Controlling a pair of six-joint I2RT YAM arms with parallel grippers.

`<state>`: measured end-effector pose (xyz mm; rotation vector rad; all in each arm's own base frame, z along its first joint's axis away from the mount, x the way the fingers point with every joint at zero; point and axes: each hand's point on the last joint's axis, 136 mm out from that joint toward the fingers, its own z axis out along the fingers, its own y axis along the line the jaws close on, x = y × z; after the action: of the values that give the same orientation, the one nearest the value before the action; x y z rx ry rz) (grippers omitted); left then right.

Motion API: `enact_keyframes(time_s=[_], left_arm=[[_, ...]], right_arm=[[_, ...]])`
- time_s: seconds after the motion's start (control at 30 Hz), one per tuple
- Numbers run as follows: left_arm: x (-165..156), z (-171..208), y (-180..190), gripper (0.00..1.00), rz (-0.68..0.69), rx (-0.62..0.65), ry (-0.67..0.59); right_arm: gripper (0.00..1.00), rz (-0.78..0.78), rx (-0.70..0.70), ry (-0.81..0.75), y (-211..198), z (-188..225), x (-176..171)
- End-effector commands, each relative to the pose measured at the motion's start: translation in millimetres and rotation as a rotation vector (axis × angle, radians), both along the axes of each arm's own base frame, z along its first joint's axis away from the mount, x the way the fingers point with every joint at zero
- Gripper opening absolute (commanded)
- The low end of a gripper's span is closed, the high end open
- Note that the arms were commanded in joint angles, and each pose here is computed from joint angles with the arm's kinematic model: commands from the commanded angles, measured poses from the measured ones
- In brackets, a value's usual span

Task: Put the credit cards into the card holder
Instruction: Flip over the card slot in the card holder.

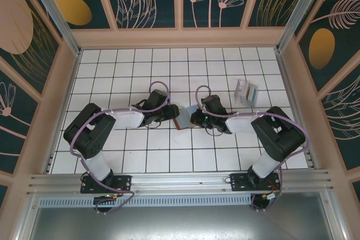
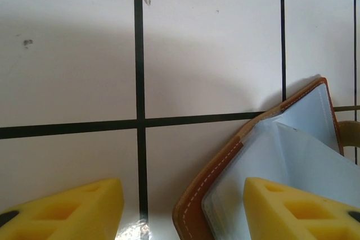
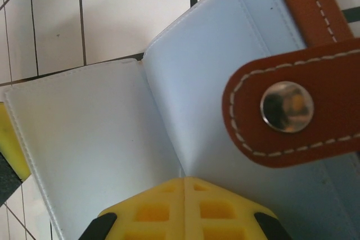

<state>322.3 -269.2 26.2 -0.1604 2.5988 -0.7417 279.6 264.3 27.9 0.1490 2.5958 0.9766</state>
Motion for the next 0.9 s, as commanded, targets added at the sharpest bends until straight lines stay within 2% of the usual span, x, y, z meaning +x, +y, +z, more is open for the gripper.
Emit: enact_keyframes(time_s=[0.0,0.27,0.37,0.4,0.47,0.53,0.7,0.87], left_arm=[[-3,-22,6,0.6,0.003,0.073,0.04],[-5,-37,3,0.59,-0.03,0.151,0.047],[-5,-41,4,0.59,-0.035,0.16,0.042],[-6,-43,3,0.59,-0.04,0.163,0.044],[-6,-43,3,0.59,-0.042,0.164,0.045],[-6,-43,1,0.59,-0.046,0.155,0.04],[-9,-52,-2,0.59,-0.059,0.142,0.065],[-9,-53,-4,0.59,-0.059,0.125,0.06]], right_arm=[[0.0,-0.006,0.036,-0.007,-1,5,-1],[0.0,-0.032,0.04,-0.003,-6,5,1],[0.04,-0.036,0.035,-0.01,-8,6,2],[0.08,-0.036,0.035,-0.01,-8,7,2],[0.23,-0.03,0.037,-0.014,-7,8,2],[0.31,-0.02,0.044,-0.025,-6,12,3],[0.44,0.005,-0.008,-0.114,-11,26,5],[0.57,0.084,-0.118,-0.298,-10,50,0]])
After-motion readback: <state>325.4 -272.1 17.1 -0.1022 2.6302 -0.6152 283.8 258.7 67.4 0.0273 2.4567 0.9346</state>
